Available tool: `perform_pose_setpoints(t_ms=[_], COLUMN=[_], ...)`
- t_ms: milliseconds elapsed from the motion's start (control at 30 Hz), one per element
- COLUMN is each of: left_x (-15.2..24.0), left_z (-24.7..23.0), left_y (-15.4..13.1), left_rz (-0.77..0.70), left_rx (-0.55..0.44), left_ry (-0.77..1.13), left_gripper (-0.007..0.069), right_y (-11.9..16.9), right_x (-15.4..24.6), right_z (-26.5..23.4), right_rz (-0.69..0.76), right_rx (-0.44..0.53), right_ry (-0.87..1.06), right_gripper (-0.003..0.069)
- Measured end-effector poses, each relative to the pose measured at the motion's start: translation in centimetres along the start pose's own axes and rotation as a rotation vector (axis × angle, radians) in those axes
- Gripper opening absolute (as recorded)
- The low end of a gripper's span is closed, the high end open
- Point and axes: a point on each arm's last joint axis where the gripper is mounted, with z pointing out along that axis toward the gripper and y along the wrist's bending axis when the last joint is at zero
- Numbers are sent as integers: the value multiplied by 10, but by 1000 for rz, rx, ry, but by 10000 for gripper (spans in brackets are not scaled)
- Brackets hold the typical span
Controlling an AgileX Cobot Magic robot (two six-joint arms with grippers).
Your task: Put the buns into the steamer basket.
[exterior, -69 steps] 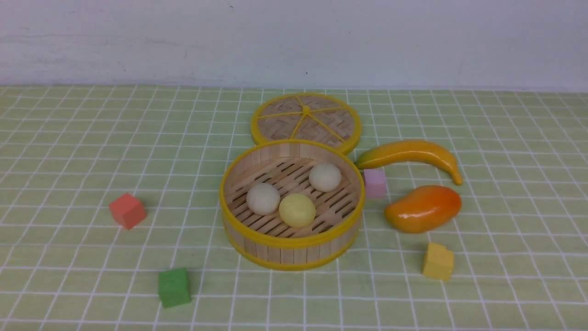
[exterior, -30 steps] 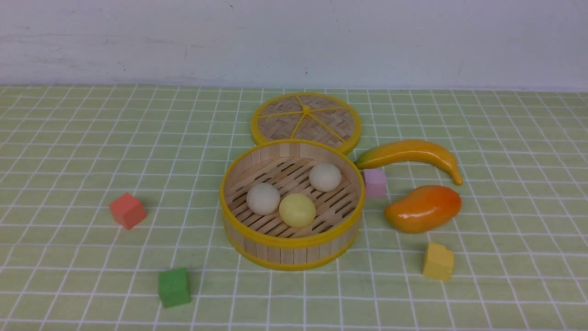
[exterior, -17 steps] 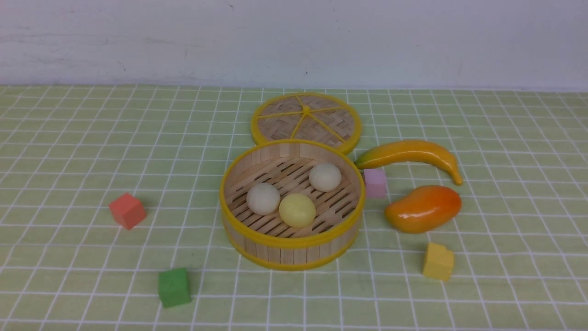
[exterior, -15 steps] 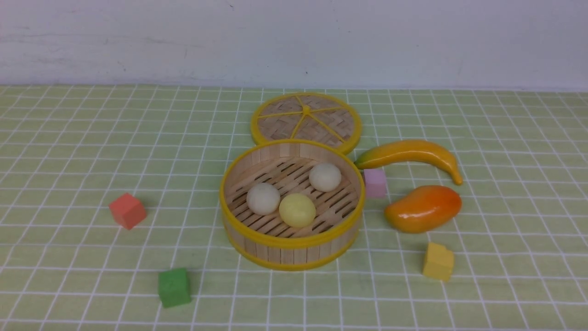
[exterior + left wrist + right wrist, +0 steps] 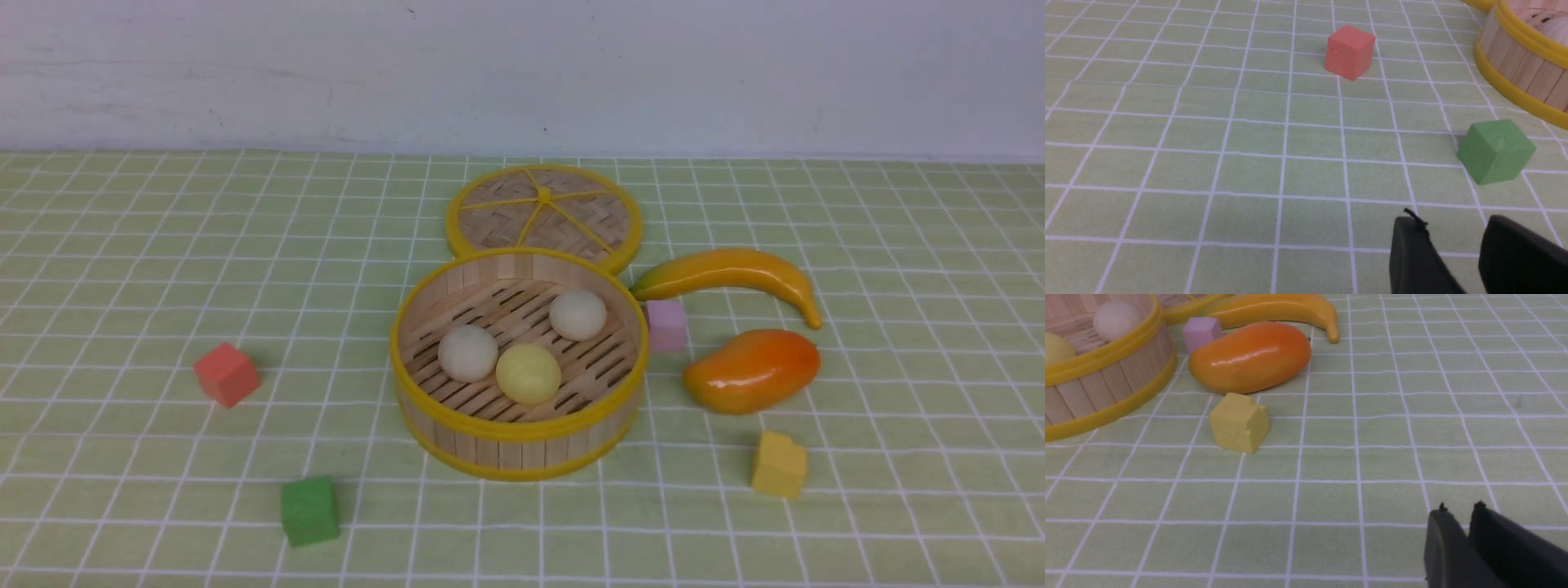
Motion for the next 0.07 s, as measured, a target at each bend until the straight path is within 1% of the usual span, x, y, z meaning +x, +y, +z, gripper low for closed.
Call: perform_pose_setpoints(t_ms=[67], left_x=[0], left_z=[0], left_y=[0], left_rz=[0], left_rx=[0], left_ry=[-1], left_gripper=[238], right_y=[0], right_x=[0], right_z=[0], right_rz=[0], right_rx=[0], right_ry=[0], right_gripper=[99])
